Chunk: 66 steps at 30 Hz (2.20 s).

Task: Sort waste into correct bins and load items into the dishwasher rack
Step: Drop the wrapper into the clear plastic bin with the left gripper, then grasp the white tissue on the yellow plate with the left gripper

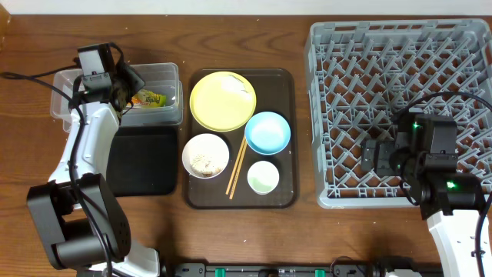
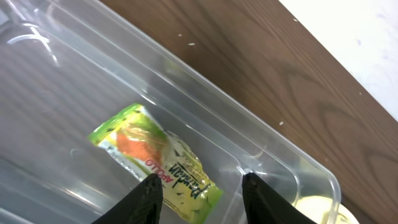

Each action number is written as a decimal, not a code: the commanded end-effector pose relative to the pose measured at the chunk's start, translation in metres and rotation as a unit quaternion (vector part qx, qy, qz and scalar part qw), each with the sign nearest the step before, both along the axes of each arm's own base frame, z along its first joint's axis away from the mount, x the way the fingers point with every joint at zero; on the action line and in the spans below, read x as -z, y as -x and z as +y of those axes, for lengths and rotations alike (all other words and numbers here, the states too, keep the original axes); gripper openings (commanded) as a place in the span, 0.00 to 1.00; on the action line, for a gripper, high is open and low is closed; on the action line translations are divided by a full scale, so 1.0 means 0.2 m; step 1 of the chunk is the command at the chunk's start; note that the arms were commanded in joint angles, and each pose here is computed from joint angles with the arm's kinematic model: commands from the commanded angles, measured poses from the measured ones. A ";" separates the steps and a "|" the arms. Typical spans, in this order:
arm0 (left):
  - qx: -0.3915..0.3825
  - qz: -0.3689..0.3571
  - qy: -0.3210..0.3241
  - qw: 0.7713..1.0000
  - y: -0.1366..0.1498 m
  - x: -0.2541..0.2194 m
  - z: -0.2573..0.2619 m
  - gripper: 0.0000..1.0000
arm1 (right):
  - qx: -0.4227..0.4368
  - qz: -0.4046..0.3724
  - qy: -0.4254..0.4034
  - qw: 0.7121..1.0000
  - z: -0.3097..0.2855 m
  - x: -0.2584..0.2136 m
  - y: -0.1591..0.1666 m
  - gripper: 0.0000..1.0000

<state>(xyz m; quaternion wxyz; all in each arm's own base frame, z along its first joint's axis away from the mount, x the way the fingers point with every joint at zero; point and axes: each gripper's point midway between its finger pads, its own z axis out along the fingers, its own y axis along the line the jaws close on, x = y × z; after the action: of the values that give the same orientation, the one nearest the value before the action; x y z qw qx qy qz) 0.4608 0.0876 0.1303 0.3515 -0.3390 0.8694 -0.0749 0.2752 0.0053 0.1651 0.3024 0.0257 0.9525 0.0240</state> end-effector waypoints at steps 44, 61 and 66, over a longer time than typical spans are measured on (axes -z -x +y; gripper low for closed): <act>0.362 -0.009 -0.106 0.926 -0.15 0.46 -1.20 0.67 | 0.001 -0.011 -0.003 1.000 0.00 -0.05 -0.01 0.99; 0.359 -0.027 -0.108 0.927 -0.22 0.55 -1.22 0.65 | 0.004 -0.009 -0.005 1.000 0.00 -0.04 -0.01 0.99; 0.359 -0.031 -0.108 0.927 -0.23 0.55 -1.22 0.65 | 0.004 -0.009 -0.005 1.000 0.00 -0.04 -0.01 0.99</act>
<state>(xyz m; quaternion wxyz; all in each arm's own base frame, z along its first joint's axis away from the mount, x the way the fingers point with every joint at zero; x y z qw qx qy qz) 0.5043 -0.1593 0.0282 0.3635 0.0392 0.9231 -0.1195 0.2732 0.0053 0.1636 0.2975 0.0260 0.9541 0.0239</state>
